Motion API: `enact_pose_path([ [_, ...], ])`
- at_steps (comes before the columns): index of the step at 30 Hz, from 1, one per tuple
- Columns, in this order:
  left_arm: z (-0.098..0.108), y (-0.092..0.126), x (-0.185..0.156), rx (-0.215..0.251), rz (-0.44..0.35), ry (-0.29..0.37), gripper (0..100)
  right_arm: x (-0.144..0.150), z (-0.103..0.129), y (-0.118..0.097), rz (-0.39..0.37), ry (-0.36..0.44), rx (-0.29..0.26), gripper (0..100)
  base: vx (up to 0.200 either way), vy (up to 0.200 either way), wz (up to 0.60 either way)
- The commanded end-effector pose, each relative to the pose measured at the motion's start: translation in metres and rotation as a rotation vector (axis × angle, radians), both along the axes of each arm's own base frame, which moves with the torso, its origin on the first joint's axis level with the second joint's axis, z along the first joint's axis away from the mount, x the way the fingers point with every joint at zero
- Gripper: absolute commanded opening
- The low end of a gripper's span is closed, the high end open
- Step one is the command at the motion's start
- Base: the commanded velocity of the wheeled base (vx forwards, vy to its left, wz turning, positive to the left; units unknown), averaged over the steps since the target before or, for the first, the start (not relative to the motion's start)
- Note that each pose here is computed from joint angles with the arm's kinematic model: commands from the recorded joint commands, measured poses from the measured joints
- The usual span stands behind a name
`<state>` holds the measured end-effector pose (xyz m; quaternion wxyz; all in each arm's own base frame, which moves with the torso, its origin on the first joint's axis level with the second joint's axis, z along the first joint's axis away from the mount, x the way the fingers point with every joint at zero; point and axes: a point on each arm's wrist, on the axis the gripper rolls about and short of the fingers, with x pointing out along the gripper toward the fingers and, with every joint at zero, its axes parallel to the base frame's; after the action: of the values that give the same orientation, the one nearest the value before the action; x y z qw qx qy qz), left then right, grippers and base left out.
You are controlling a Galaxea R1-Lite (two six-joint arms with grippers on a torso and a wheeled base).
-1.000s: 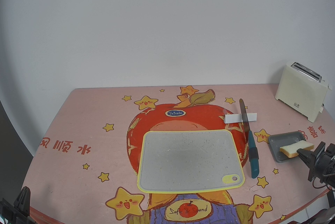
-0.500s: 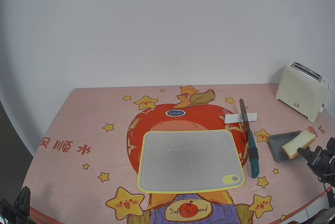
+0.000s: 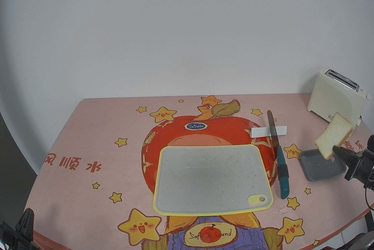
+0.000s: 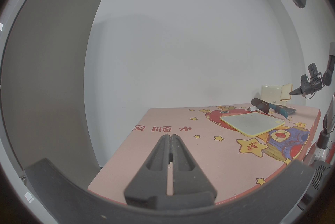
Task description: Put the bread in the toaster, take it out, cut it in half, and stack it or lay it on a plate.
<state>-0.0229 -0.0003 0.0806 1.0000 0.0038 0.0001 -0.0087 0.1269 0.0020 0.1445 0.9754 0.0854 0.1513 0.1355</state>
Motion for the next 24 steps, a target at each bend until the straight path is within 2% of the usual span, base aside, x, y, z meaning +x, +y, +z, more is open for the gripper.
enact_pose_path([
  [1, -0.005, 0.0, 0.0, 0.0, 0.001, 0.001, 0, 0.001, 0.002, 0.0, 0.023, -0.013, -0.031, 0, 0.0, 0.0, 0.0],
  [10, -0.005, 0.0, 0.0, 0.0, 0.001, 0.003, 0, 0.008, 0.002, 0.0, 0.076, -0.05, -0.189, 0, 0.0, 0.0, 0.0],
  [11, -0.005, 0.0, 0.0, 0.0, 0.001, 0.003, 0, 0.008, 0.002, 0.0, 0.076, -0.05, -0.189, 0, 0.0, 0.0, 0.0],
  [12, -0.005, 0.0, 0.0, 0.0, 0.001, 0.001, 0, 0.009, 0.002, 0.0, 0.091, -0.063, -0.228, 0, 0.0, 0.0, 0.0],
  [13, -0.005, 0.0, 0.0, 0.0, 0.001, 0.001, 0, 0.009, 0.002, 0.0, 0.092, -0.064, -0.231, 0, 0.0, 0.0, 0.0],
  [14, -0.005, 0.0, 0.0, 0.0, 0.001, 0.001, 0, 0.01, 0.004, 0.0, 0.107, -0.085, -0.283, 0, 0.0, 0.0, 0.0],
  [16, -0.005, 0.0, 0.0, 0.0, 0.001, 0.001, 0, 0.011, 0.005, 0.0, 0.123, -0.103, -0.325, 0, 0.0, 0.0, 0.0],
  [19, -0.005, 0.0, 0.0, -0.002, 0.004, 0.001, 0, 0.012, 0.004, 0.001, 0.145, -0.111, -0.357, 0, 0.0, 0.0, 0.0],
  [22, -0.005, 0.0, 0.0, -0.005, 0.005, 0.001, 0, 0.013, 0.006, 0.004, 0.186, -0.135, -0.392, 0, 0.0, -0.2, 0.0],
  [24, -0.005, 0.0, 0.0, -0.005, 0.005, 0.001, 0, 0.014, 0.008, 0.007, 0.204, -0.149, -0.395, 0, 0.0, -0.2, 0.0],
])
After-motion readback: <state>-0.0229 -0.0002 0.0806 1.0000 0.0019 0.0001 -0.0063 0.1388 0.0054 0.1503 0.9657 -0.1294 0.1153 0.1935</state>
